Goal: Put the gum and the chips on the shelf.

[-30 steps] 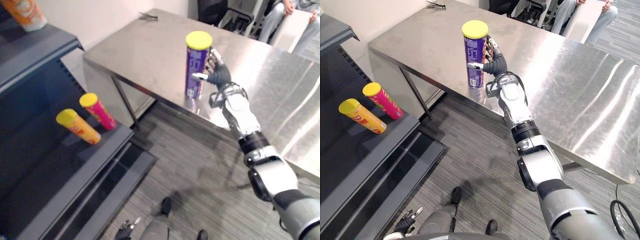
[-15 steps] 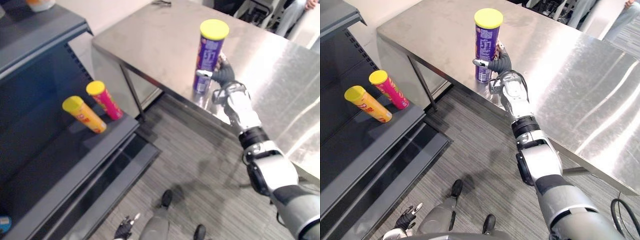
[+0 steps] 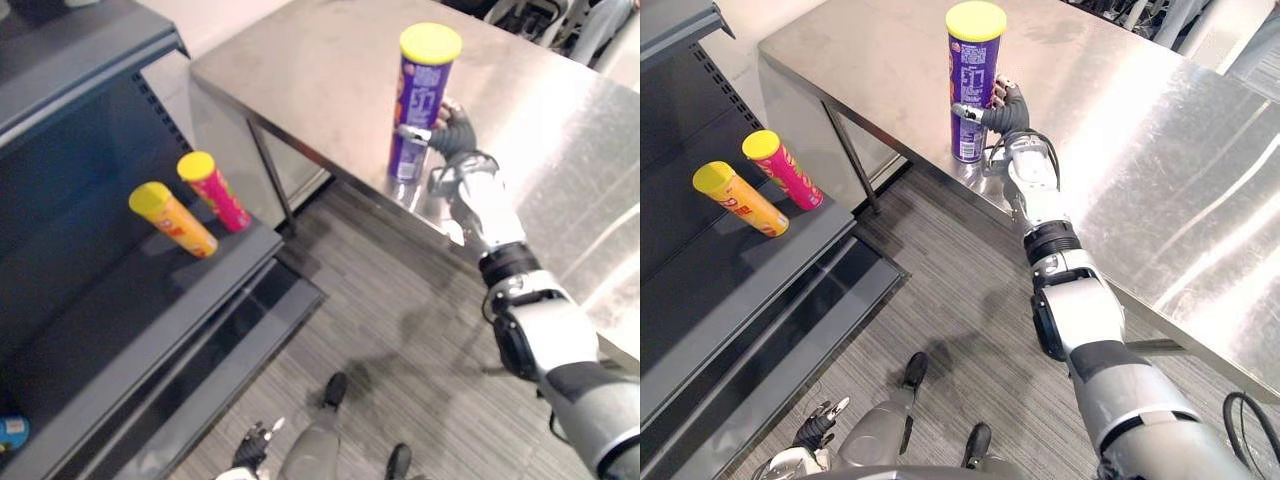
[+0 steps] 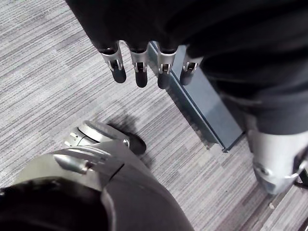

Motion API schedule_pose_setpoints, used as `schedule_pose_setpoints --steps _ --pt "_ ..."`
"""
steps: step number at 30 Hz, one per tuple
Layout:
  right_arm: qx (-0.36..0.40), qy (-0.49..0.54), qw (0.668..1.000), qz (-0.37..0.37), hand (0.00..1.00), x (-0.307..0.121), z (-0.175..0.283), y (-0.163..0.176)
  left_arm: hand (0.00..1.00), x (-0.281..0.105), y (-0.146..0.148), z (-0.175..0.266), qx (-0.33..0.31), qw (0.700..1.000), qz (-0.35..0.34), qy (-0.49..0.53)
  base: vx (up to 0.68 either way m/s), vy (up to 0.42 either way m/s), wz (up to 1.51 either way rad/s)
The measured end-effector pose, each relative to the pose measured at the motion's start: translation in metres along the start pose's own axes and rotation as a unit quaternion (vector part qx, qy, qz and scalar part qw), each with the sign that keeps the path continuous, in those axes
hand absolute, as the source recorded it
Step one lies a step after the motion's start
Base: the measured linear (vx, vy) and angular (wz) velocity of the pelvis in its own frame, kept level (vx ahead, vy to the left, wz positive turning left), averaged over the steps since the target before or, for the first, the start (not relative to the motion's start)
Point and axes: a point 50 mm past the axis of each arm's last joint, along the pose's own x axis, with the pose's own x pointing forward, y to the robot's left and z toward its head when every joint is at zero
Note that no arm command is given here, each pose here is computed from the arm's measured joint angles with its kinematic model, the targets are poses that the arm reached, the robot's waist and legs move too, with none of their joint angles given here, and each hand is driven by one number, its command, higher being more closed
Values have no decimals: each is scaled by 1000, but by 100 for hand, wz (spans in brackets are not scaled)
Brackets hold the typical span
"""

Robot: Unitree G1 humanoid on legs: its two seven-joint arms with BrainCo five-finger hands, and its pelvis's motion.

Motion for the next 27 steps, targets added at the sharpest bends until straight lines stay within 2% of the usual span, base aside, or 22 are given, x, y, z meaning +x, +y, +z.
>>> schedule_pose_setpoints --steps 4,11,16,27 --pt "-10 -4 1000 18 100 -2 1 8 0 0 0 0 1 1000 1 0 -26 0 -13" --pt "-14 -91 994 59 100 -41 6 18 0 -3 5 -6 1 1000 9 8 -30 2 -18" --pt "-19 -127 990 64 100 -85 -3 -2 0 -6 12 -13 11 1000 16 19 -30 5 -16" --pt "5 -131 991 34 100 -155 -21 -33 0 -13 22 -29 28 998 28 49 -5 0 -2"
